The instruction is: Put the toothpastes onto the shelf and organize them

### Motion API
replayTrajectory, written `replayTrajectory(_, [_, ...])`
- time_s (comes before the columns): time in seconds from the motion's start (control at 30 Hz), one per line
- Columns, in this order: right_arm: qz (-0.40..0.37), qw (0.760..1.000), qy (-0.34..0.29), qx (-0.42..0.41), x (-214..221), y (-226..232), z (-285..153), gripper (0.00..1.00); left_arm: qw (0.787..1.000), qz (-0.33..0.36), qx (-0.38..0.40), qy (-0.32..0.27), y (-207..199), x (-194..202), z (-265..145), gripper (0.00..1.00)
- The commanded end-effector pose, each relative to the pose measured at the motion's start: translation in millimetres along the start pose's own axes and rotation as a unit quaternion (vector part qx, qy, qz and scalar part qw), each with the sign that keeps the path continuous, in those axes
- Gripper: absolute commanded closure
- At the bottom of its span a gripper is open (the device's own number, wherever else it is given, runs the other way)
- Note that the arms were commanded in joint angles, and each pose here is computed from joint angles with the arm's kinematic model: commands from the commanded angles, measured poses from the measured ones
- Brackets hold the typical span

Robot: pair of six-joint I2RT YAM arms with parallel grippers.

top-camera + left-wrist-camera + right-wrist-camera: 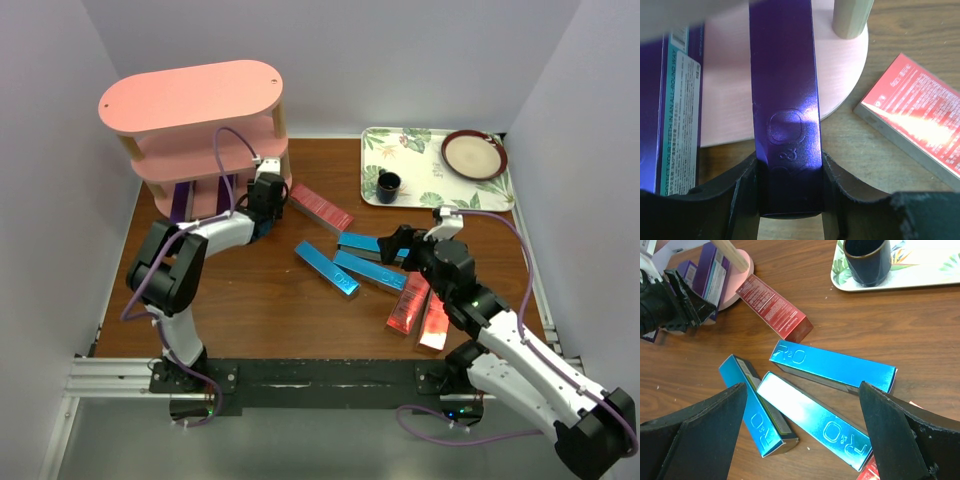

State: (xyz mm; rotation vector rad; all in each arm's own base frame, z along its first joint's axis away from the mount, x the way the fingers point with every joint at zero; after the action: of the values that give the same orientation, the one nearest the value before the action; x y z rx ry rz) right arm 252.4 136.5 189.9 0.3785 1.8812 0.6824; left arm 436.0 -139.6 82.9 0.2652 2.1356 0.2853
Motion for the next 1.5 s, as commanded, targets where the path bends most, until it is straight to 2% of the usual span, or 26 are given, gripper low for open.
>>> replayTrajectory(0.0, [-0.003, 1.0, -0.006, -0.012, -4.3, 4.8, 0.0, 0.01, 0.998, -0.029, -0.01, -0.059, 7.6, -43.0, 4.8, 0.7])
replayTrajectory(0.47, [-0.005, 1.0, 0.003, -0.012, -1.6, 3.5, -3.1, 0.01, 0.998, -0.039, -0.003, -0.048, 6.7, -34.8, 11.4, 0.58])
replayTrajectory(1.0, [-0.003, 1.0, 0.01, -0.019, -2.0, 7.3, -6.6, 0.01, 0.998, -0.05, 0.003, -0.049, 8.7, -35.8, 2.8, 0.29])
replayTrajectory(1.27, [-0.02, 0.999, 0.019, -0.023, -2.6, 9.6, -9.0, 0.01, 0.996, -0.07, 0.021, -0.058, 17.4, -48.7, -29.4, 0.15])
replayTrajectory(1.47, [-0.031, 0.998, 0.044, -0.039, 2.1, 16.8, -9.8, 0.01, 0.992, -0.091, 0.06, -0.061, 20.0, -50.3, -68.0, 0.1])
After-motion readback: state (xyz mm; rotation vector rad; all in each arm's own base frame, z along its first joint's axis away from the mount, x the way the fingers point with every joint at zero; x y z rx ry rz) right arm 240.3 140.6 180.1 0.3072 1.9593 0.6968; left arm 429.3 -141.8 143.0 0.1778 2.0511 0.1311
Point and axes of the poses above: each gripper's point midway between its finger pads, its own z axis out along the fingers, its own y axis along the line the jaws close on, x = y × z, the point moved 2 cm from there along -z, back along the fingers, and after that the axes turned 15 degrees about z, right-handed, at the moved point
